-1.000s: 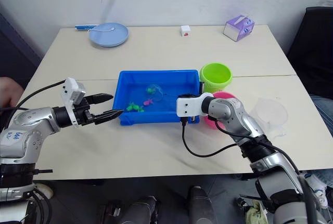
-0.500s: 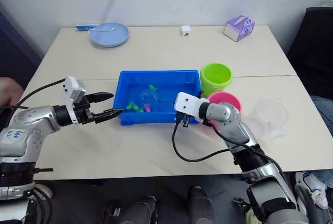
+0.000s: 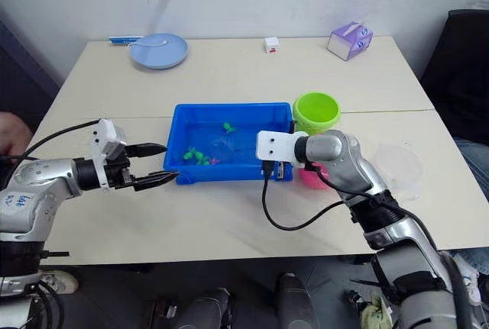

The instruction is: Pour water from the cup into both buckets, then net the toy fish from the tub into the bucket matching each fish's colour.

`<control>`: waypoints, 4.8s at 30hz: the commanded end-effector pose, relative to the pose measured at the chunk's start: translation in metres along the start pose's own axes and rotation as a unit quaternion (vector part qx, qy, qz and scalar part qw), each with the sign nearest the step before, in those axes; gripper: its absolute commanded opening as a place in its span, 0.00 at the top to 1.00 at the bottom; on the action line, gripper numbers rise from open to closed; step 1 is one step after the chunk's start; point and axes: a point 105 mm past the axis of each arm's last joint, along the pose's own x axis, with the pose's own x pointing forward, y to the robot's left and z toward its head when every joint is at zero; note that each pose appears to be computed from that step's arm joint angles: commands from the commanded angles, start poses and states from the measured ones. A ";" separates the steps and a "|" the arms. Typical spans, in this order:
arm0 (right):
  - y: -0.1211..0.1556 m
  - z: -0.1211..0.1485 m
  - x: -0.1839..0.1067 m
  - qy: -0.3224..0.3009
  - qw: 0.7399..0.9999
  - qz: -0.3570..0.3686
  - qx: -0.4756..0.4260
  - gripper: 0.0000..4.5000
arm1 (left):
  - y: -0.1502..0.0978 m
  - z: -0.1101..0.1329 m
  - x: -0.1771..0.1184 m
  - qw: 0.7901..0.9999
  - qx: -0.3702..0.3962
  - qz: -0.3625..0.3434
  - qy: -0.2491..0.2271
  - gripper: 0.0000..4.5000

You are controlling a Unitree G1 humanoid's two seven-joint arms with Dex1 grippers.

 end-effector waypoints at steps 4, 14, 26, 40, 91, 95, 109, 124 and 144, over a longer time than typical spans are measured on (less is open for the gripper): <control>0.009 0.013 0.000 -0.021 0.998 0.059 -0.002 0.83 | 0.002 0.007 -0.005 1.000 0.020 0.009 -0.006 0.00; 0.001 0.002 -0.010 -0.001 0.999 0.041 0.032 0.83 | 0.002 0.008 -0.005 1.000 0.020 0.014 -0.011 0.00; -0.001 -0.011 -0.023 -0.009 0.988 0.021 0.153 0.83 | 0.004 0.010 0.000 1.000 0.023 0.006 -0.012 0.00; 0.008 0.000 -0.020 -0.043 0.978 0.033 0.203 0.83 | 0.004 0.008 0.002 1.000 0.027 0.002 -0.007 0.00; 0.068 -0.007 -0.238 0.306 0.915 -0.234 -0.119 0.83 | -0.071 0.083 0.138 0.931 0.030 -0.341 -0.128 0.00; 0.072 -0.016 -0.241 0.322 0.901 -0.219 -0.189 0.83 | -0.065 0.084 0.138 0.933 0.034 -0.334 -0.131 0.00; 0.029 -0.003 -0.234 0.164 0.922 -0.345 -0.062 0.83 | -0.038 0.064 0.124 0.959 0.027 -0.261 -0.104 0.00; 0.009 0.030 -0.053 -0.079 0.982 -0.124 0.120 0.83 | 0.024 0.011 0.009 1.000 0.012 -0.009 -0.011 0.00; -0.009 -0.003 -0.007 -0.022 0.993 -0.103 0.053 0.83 | 0.015 0.013 -0.019 0.998 0.002 0.057 0.001 0.00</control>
